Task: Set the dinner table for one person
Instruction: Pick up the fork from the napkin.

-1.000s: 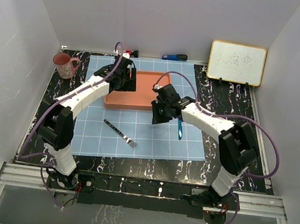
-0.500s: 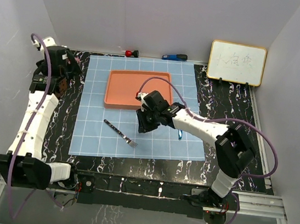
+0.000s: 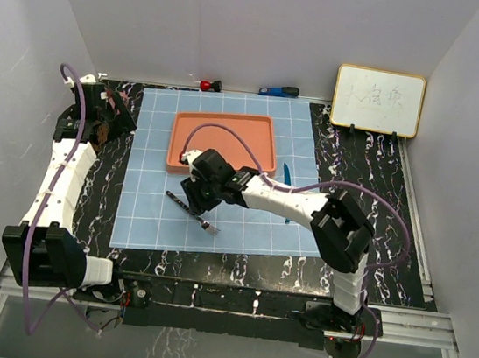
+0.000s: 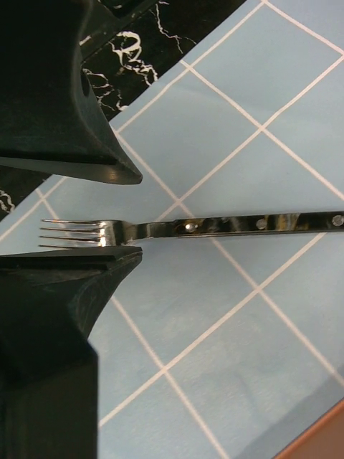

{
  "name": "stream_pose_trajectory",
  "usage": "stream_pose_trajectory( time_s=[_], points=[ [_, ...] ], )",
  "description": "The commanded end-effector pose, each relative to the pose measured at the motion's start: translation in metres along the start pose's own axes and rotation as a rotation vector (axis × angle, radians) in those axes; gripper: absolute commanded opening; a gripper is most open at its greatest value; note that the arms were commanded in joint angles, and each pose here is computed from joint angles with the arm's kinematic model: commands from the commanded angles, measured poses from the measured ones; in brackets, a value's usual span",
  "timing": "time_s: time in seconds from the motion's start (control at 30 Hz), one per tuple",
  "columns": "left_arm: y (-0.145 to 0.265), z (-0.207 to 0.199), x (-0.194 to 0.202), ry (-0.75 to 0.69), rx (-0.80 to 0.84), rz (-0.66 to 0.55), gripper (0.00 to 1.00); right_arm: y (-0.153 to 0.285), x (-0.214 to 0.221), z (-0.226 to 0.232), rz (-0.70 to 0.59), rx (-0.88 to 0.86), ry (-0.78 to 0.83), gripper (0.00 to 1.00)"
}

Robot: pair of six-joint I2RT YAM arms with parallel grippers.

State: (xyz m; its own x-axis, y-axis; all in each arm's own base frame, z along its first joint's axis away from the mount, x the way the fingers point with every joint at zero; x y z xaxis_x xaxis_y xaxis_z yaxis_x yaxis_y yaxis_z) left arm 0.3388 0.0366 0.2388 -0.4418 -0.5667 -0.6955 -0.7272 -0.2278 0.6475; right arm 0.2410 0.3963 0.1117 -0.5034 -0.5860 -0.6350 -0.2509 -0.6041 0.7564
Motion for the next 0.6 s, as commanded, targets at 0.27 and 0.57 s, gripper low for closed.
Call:
stream_pose_trajectory(
  time_s=[0.27, 0.57],
  points=[
    [0.002, -0.015, 0.003, 0.009, 0.114, 0.018, 0.78, -0.038, -0.024, -0.003, -0.048, 0.016, 0.076, 0.40],
    [0.001, -0.018, 0.006, 0.011, 0.140, 0.026, 0.79, -0.048, -0.022, 0.002, -0.043, -0.021, 0.064, 0.40]
  ],
)
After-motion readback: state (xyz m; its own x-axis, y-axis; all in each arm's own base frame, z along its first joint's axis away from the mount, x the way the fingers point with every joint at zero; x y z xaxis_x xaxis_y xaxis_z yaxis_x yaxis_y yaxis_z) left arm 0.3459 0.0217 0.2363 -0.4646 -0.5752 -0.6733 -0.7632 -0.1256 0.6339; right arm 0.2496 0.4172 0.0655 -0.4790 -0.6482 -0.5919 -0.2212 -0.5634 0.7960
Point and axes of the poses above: each gripper's point midway between its finger pads, its own y axis back along the fingers, its own z axis along the line the jaws close on, x = y × z, the point moved 3 cm from there along y, back along the fingers, and after that the axes turned 7 degrees about y, right-handed, at the moved point
